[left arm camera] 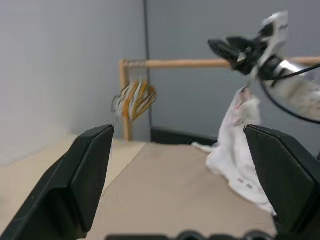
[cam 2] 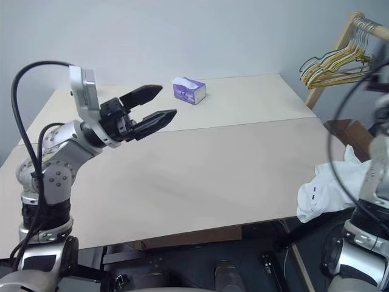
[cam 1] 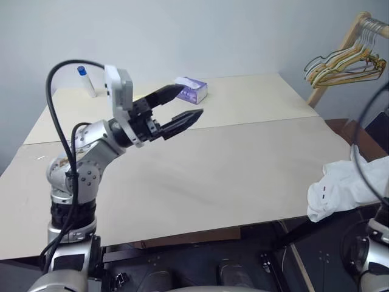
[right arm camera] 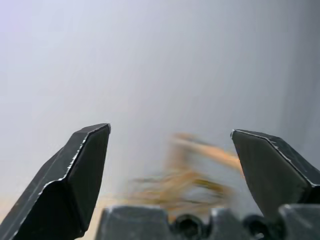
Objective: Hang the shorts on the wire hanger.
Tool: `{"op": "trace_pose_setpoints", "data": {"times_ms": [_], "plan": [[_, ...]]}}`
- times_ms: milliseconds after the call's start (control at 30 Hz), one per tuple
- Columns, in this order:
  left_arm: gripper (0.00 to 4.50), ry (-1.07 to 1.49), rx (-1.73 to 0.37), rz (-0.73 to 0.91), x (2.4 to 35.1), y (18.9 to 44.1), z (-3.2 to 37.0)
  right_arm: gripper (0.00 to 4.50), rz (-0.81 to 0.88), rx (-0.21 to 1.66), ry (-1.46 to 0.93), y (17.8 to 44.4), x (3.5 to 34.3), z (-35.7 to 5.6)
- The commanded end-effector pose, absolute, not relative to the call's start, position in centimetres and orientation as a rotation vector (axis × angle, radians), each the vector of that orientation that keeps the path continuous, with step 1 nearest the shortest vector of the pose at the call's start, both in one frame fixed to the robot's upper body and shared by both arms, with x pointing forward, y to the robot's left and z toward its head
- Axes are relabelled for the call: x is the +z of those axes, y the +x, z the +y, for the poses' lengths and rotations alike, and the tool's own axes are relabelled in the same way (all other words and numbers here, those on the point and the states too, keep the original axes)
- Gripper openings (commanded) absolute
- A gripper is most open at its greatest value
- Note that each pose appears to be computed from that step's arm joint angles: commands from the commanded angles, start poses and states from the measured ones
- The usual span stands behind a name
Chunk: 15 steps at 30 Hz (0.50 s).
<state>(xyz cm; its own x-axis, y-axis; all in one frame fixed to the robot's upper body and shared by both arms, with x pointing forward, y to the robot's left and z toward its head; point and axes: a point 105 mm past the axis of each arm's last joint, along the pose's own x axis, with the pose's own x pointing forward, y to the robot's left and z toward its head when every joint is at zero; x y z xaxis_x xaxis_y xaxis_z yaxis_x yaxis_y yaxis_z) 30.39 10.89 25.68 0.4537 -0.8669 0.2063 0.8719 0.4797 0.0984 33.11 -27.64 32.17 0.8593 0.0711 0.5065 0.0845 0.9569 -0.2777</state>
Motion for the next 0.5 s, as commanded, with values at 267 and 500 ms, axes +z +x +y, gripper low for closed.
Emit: {"op": "trace_pose_setpoints", "data": {"times_ms": [267,500], "plan": [[4.50,0.234,-0.980,-0.094,21.2,29.2,14.5,4.48,-0.200,0.960,-0.455,33.6,23.1,-14.5],[4.50,0.275,-0.952,-0.054,19.7,28.8,15.0,4.48,-0.075,1.110,-0.493,34.0,20.7,-13.7]]}}
